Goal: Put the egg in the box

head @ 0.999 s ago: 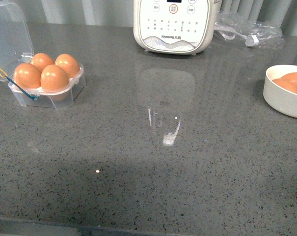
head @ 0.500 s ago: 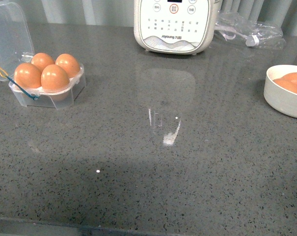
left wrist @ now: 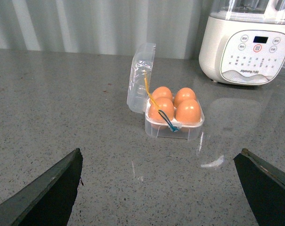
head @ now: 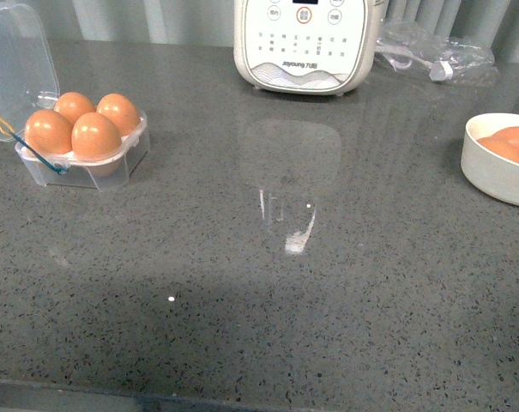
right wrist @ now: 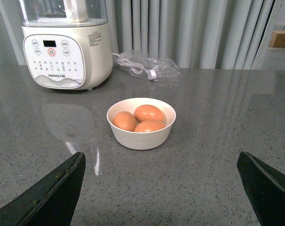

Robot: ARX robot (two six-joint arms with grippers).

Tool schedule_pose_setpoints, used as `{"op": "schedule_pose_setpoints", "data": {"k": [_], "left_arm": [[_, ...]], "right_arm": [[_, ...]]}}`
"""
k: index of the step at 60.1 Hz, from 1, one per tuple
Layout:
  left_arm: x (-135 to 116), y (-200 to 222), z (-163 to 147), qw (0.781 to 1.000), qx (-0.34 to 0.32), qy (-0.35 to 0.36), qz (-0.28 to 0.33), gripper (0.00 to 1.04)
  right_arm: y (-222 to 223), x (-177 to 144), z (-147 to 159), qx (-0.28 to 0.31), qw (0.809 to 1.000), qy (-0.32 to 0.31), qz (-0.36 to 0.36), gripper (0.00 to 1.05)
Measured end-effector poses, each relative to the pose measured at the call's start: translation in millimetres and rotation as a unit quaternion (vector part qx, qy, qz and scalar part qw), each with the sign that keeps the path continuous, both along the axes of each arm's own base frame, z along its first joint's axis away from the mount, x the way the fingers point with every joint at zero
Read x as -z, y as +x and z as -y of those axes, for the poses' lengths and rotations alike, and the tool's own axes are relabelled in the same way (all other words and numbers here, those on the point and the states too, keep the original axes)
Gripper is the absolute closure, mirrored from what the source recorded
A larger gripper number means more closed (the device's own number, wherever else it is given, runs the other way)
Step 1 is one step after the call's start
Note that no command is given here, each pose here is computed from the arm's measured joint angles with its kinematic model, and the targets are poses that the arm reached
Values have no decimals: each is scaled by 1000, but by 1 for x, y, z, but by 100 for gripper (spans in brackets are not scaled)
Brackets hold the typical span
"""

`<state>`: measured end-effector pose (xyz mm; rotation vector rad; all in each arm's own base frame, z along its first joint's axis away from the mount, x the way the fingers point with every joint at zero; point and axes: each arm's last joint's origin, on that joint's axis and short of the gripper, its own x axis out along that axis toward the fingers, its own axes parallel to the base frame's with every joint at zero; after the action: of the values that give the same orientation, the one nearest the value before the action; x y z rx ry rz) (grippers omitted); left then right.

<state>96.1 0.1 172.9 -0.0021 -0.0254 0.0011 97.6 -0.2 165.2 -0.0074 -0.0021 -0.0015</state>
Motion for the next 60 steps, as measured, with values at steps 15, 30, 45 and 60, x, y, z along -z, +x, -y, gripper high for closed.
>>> {"op": "schedule_pose_setpoints", "data": {"k": [15,30,45,60], "left_arm": [[0,0,0,1000,0,0,0,7],[0,0,0,1000,0,0,0,7],[8,4,-1,964,-105,54,-240,7],[-6,18,-5,970,-104,51,-215,7]], "right_arm": [[0,0,0,0,1000,0,0,7],[0,0,0,0,1000,0,0,7],[0,0,0,0,1000,0,0,7],[0,0,0,0,1000,0,0,7]]}}
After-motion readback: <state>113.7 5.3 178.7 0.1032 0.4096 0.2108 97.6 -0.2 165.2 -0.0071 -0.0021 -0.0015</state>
